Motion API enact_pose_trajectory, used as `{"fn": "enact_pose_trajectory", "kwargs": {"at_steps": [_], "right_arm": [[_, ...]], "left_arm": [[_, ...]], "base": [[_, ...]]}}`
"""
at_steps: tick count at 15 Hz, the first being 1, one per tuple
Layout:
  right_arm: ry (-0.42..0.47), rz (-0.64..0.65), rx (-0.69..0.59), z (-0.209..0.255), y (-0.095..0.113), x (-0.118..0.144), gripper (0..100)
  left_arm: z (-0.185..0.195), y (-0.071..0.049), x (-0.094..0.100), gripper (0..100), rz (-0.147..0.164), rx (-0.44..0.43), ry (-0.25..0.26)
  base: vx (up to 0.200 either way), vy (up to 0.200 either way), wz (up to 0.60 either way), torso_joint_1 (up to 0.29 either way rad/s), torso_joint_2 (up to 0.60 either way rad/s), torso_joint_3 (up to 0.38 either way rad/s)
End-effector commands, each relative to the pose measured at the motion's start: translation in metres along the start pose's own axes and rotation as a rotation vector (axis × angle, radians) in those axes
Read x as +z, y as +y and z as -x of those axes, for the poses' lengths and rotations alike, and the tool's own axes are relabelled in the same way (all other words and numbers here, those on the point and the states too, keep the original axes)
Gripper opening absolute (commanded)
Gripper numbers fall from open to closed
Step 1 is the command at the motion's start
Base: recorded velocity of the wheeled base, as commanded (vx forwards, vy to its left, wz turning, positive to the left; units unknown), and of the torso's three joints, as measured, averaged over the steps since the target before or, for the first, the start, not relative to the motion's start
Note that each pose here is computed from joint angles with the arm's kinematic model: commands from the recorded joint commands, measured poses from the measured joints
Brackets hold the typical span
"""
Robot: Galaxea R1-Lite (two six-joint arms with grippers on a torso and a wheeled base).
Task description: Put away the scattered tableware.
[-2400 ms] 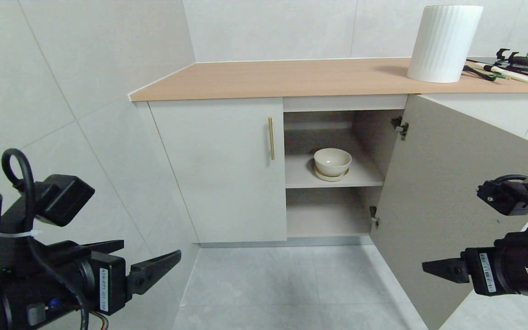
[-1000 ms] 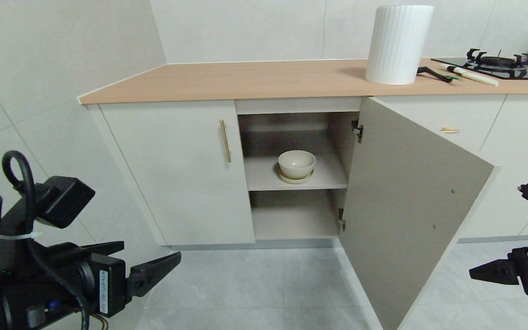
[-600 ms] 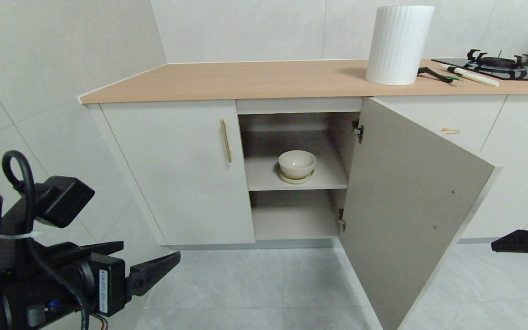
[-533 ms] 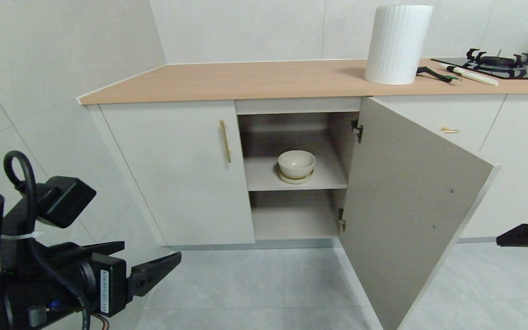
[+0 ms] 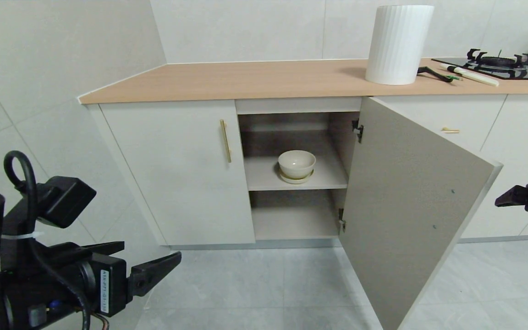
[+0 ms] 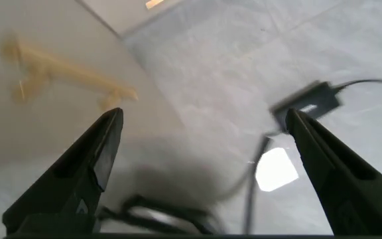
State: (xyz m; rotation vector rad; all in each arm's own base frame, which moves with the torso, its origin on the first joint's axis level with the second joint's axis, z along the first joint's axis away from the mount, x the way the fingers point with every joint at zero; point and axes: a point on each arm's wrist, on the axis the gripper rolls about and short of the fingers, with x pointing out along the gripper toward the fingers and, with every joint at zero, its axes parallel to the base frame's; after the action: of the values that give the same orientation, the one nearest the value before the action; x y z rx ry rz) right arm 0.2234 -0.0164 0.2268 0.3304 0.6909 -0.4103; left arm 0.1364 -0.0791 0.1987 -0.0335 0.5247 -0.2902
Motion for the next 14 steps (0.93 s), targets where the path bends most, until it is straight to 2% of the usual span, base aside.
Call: {"fn": "enact_pose_trajectory", "kwargs": {"at_steps": [1,4,10,14], "right_arm": [[0.040,-0.012,-0.019,-0.025,0.005,0.000,100],[0.039,-0.072,-0.017,-0.048,0.011,0.001,100],[0.077,-0.040,0.037,-0.057,0.031,-0.009,100],[0.126,0.016,0.171,-0.050,0.052,-0.017,100]], "left_arm": [[0.000,0.000,0.000,100,0.001,0.000,0.000],[0.000,0.000,0.000,100,0.002,-0.001,-0.002],[0.000,-0.001,0.001,100,0.004,-0.013,0.001],[0.000,-0.001,0.002,100,0.007,-0.016,-0.004]], "base": [[0.000,0.000,0.00,0.000,0.00,0.000],[0.000,0.000,0.00,0.000,0.00,0.000],[0.000,0.000,0.00,0.000,0.00,0.000],[0.000,0.000,0.00,0.000,0.00,0.000]]}}
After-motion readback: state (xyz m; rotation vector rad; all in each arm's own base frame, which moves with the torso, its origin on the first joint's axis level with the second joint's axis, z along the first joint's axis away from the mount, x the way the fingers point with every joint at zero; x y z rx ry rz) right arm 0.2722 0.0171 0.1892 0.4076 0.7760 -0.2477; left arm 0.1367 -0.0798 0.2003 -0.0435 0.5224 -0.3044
